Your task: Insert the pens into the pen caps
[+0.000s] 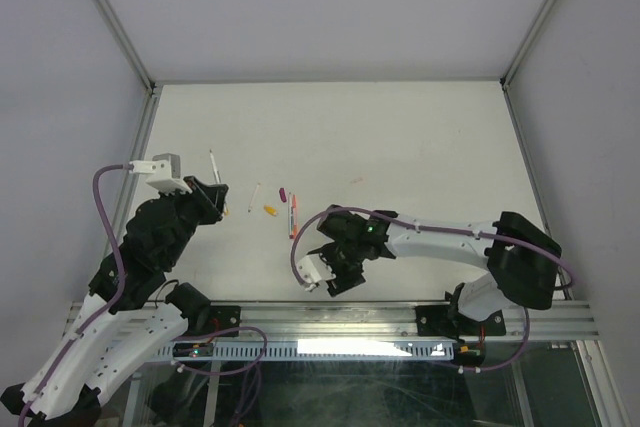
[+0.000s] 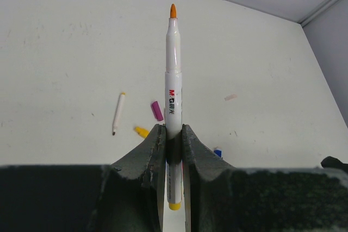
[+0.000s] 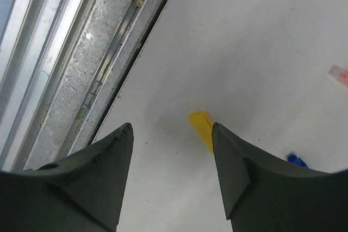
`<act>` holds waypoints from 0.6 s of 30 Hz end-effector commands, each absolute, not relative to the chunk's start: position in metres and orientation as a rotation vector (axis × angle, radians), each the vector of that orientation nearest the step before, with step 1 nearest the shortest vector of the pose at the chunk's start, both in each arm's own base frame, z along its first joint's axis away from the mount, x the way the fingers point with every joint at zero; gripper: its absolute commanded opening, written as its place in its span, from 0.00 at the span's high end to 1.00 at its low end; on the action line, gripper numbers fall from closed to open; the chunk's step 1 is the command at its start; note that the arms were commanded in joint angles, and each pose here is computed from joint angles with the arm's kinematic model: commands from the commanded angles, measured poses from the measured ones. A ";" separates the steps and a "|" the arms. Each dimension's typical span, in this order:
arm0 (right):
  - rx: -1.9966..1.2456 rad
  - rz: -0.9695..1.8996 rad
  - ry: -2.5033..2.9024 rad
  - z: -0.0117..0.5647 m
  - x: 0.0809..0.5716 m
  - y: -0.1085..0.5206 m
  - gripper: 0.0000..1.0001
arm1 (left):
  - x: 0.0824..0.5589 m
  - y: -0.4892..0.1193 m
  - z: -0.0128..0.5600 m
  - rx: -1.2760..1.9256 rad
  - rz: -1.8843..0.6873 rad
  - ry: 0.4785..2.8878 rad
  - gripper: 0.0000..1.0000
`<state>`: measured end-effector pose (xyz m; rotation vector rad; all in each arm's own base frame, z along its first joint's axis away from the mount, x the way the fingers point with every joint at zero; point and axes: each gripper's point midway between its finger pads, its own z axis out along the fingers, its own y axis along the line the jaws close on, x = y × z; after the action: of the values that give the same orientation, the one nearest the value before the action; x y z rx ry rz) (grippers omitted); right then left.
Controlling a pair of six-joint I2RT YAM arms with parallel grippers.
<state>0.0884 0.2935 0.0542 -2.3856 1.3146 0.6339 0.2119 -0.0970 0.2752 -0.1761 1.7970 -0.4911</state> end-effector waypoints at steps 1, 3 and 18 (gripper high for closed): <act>-2.454 0.670 1.100 0.066 0.095 0.310 0.38 | 0.214 -0.090 0.291 -0.224 -0.501 1.720 1.00; -2.472 0.687 1.097 0.066 0.097 0.311 0.38 | 0.214 -0.091 0.289 -0.223 -0.503 1.724 1.00; -2.592 0.674 1.176 0.048 0.112 0.308 0.46 | 0.215 -0.092 0.284 -0.220 -0.501 1.735 1.00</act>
<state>0.1096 0.2993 0.0387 -2.5817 1.2156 0.6502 0.2110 -0.0952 0.2727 -0.1850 1.7873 -0.4923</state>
